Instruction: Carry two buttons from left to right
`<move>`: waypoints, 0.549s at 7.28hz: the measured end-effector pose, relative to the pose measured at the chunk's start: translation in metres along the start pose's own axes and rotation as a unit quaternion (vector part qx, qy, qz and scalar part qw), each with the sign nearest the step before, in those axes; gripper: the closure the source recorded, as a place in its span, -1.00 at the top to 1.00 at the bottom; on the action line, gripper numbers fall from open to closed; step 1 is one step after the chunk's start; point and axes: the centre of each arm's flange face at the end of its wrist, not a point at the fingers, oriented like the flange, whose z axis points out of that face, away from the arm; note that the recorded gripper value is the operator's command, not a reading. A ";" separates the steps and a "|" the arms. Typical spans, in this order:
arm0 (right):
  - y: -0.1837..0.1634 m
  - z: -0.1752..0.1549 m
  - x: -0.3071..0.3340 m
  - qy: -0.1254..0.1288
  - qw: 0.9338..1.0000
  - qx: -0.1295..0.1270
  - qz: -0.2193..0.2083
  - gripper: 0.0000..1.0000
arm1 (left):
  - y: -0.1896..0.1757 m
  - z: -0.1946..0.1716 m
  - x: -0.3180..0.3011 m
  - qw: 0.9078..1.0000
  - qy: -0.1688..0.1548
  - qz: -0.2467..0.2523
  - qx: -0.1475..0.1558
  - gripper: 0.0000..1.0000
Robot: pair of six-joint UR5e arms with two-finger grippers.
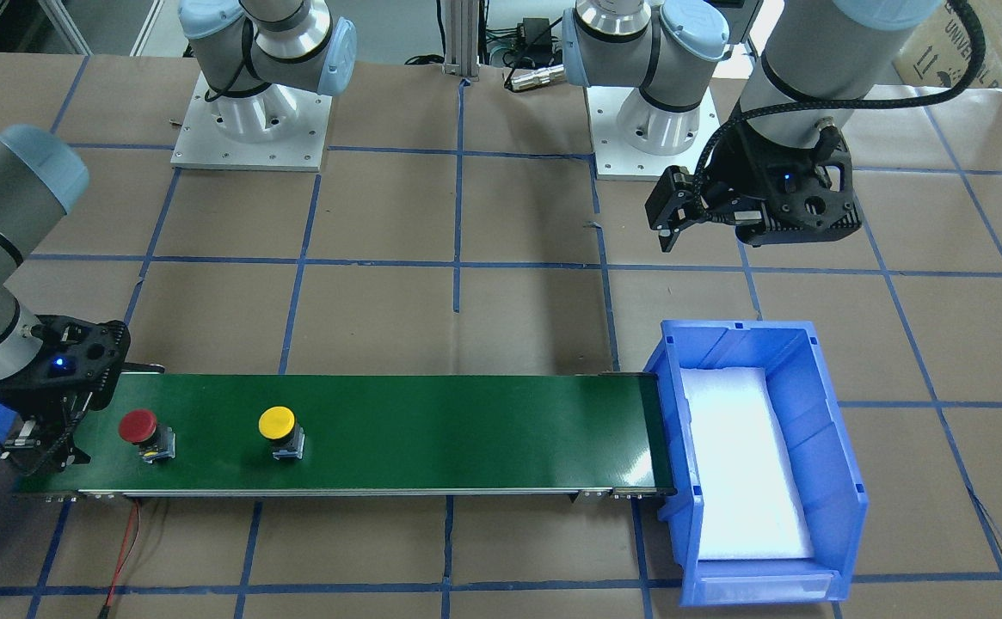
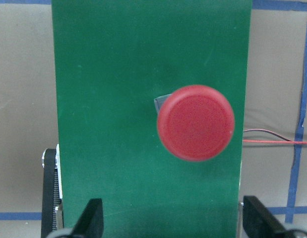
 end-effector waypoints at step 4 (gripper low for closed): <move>0.001 0.002 0.000 0.000 1.000 0.000 -0.002 0.97 | -0.002 -0.005 -0.007 1.000 -0.001 -0.004 0.005 1.00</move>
